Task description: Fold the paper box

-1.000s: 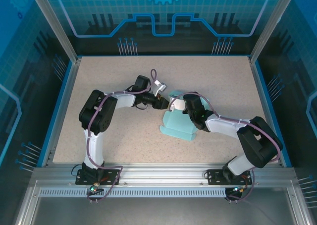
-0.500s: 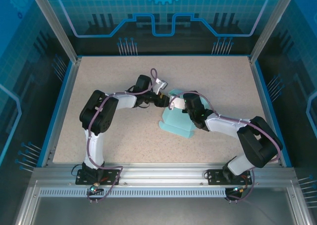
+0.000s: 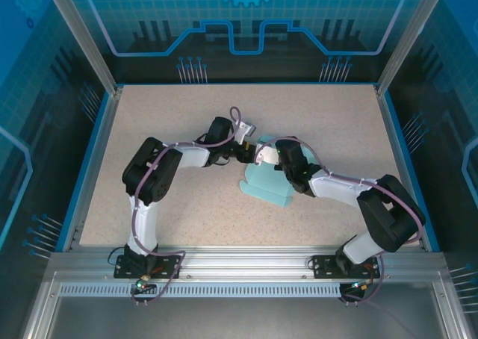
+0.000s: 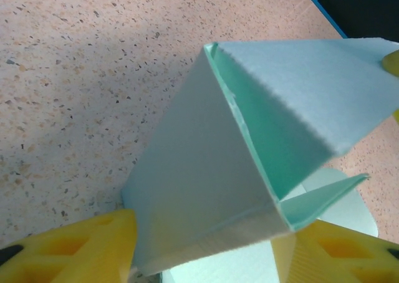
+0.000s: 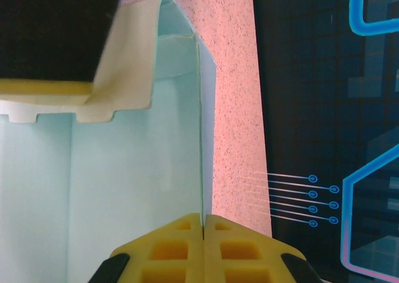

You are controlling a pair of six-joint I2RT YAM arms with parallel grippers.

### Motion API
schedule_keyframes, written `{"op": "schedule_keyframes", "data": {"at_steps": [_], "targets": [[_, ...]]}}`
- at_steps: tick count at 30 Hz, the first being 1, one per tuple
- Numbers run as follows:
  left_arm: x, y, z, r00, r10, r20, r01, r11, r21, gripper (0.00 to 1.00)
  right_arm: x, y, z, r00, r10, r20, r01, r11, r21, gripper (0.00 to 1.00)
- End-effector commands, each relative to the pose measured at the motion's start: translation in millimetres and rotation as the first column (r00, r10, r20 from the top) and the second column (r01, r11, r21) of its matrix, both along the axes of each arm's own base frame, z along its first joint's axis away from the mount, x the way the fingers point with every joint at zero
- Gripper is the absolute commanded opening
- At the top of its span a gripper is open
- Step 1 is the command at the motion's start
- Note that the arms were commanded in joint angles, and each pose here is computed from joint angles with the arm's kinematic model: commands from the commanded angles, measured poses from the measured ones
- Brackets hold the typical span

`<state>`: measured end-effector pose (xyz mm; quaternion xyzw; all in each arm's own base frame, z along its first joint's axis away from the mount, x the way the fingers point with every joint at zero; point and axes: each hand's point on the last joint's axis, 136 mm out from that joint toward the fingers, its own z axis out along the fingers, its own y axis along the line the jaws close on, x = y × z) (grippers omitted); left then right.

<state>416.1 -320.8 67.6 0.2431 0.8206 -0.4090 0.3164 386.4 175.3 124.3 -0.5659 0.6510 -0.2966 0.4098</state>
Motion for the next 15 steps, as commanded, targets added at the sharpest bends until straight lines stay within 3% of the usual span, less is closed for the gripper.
{"op": "schedule_keyframes", "data": {"at_steps": [1, 15], "targets": [[3.5, -0.2, 19.3, 0.995, 0.036, 0.092, -0.035, 0.999, -0.018, 0.53, -1.1, 6.7, -1.6, 0.999, 0.022, -0.045, -0.02, 0.999, 0.041, 0.0], [11.1, 3.0, 19.8, 0.983, 0.144, 0.117, -0.141, 0.989, -0.035, 0.59, -5.7, 4.9, -6.2, 0.994, 0.022, -0.106, -0.012, 0.996, 0.088, 0.0]]}}
